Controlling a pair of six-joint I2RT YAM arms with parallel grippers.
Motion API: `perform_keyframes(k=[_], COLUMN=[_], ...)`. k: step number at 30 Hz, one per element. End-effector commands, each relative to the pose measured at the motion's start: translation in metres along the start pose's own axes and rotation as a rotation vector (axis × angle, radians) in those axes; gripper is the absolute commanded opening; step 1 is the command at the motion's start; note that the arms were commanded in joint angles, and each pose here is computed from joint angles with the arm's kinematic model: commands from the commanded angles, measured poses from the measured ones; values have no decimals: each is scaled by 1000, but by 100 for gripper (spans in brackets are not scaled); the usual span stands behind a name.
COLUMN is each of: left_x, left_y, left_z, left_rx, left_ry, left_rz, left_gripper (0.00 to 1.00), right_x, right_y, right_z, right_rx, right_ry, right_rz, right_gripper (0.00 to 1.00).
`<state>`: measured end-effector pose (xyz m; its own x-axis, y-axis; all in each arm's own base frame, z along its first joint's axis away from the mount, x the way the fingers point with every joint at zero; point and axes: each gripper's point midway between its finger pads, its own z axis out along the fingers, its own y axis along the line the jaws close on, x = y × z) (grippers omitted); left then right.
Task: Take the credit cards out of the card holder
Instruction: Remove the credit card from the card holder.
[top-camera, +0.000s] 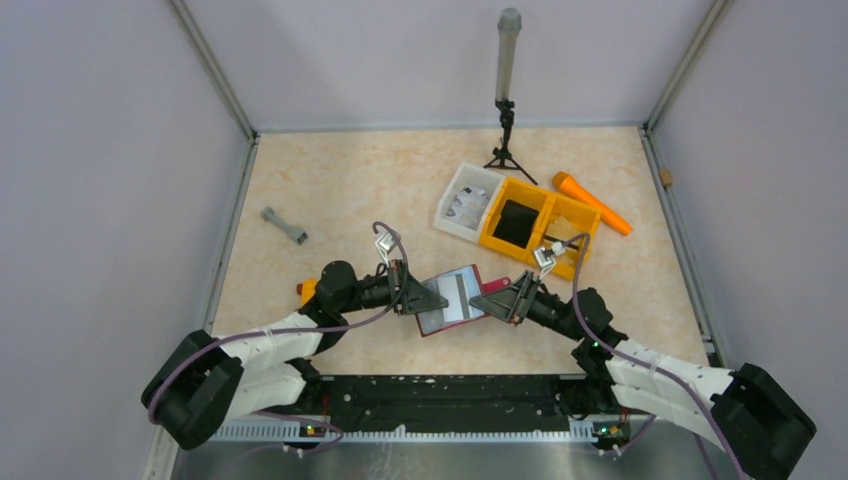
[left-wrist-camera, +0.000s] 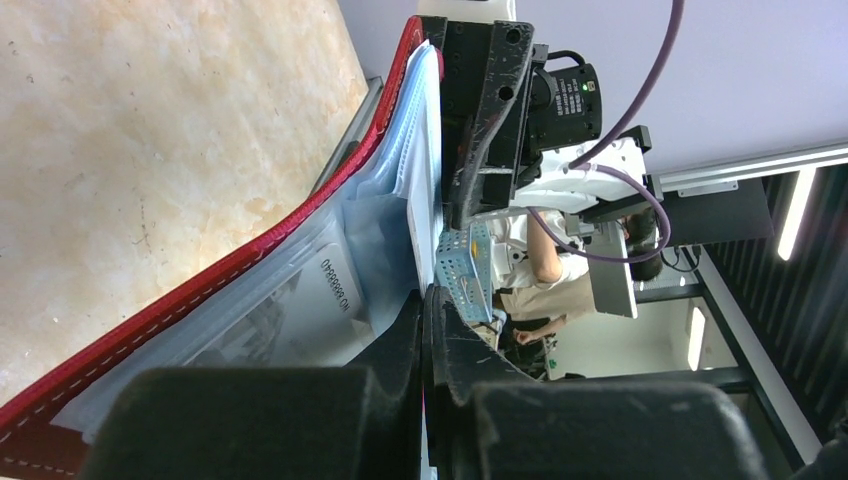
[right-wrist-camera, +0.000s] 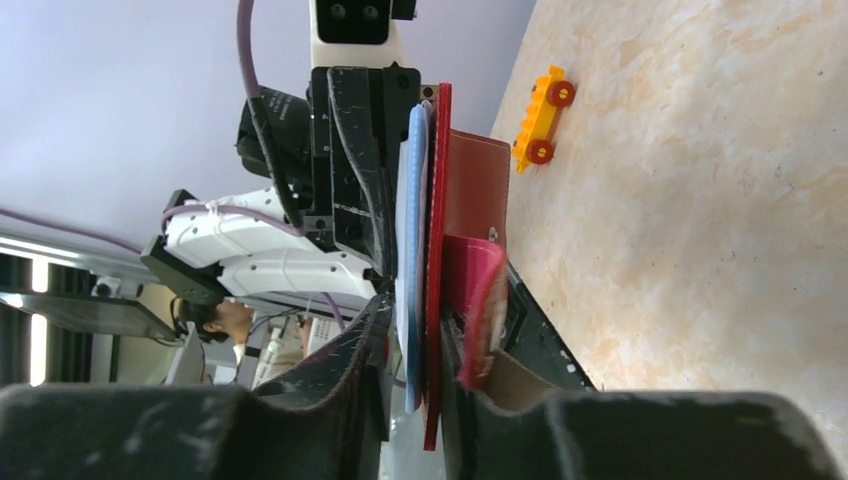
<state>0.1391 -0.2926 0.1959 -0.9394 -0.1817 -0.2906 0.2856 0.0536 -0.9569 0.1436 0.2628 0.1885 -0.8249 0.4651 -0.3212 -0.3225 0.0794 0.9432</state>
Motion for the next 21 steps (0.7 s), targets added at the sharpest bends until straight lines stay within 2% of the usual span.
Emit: perform_keyframes(k=[1, 6, 12, 16, 21], left_x=[-6, -7, -7, -10, -10], left_y=[-26, -28, -27, -28, -32], left_z=[2, 2, 0, -1, 2], left_rx=[90, 91, 77, 75, 91], left_ry=[-1, 0, -13, -29, -13], left_rz=[82, 85, 94, 103, 103], left_gripper=[0, 0, 1, 18, 17], right_x=[-11, -10, -13, -15, -13], right_y=[28, 16, 3, 5, 13], right_z=[7, 11, 3, -1, 2], right_rx=[-84, -17, 33, 17, -9], right_ry=[-9, 6, -39, -66, -39], right_rz=[-61, -71, -54, -40, -46], right_gripper=[19, 1, 0, 0, 0])
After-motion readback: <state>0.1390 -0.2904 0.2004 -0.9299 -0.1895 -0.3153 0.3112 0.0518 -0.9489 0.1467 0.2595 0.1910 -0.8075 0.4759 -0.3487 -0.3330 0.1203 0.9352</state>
